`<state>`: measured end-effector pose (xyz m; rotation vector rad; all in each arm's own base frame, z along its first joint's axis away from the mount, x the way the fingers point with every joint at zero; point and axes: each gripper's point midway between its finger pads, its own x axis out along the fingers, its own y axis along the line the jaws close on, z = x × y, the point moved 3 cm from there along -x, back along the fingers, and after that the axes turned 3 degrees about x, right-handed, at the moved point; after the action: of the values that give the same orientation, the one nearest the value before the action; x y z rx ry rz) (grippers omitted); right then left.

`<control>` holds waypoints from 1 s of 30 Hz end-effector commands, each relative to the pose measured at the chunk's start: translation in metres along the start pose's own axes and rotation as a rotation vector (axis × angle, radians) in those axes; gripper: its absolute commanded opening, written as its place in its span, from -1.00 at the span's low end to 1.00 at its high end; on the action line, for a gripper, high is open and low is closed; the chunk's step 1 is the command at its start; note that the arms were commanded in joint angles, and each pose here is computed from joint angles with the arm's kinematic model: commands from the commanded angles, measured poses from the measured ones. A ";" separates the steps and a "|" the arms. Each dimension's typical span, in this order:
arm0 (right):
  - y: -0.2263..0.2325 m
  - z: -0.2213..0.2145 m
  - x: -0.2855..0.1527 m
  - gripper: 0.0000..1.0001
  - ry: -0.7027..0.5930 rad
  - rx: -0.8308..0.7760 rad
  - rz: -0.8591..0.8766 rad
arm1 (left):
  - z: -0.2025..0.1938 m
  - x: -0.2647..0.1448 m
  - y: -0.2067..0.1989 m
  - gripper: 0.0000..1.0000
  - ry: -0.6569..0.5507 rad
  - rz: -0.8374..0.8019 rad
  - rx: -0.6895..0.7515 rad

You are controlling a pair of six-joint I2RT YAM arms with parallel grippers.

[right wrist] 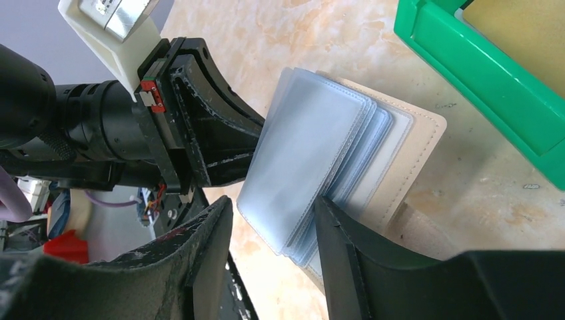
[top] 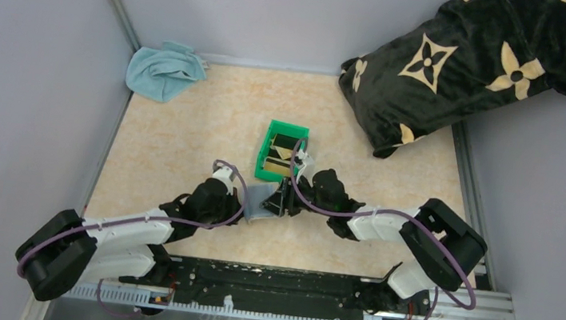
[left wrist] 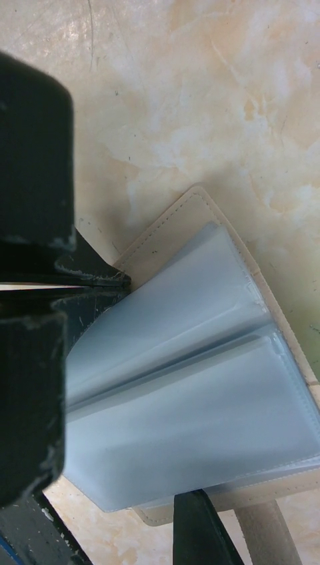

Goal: Take the credit cards out of the card holder

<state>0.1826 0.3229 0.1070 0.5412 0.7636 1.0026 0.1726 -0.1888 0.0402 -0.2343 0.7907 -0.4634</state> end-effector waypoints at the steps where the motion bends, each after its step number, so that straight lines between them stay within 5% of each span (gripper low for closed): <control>1: 0.020 0.016 -0.008 -0.03 -0.067 -0.024 0.082 | -0.020 -0.001 0.006 -1.00 0.094 0.012 0.015; 16: 0.020 0.016 -0.012 -0.03 -0.072 -0.021 0.082 | -0.023 0.002 0.005 -1.00 0.118 0.005 0.018; 30: 0.001 0.008 0.001 -0.03 0.013 -0.100 -0.094 | -0.026 0.003 0.005 -1.00 0.129 0.002 0.016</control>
<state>0.1804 0.3072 0.0934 0.4382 0.8119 0.9170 0.1753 -0.1955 0.0401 -0.2367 0.7983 -0.4826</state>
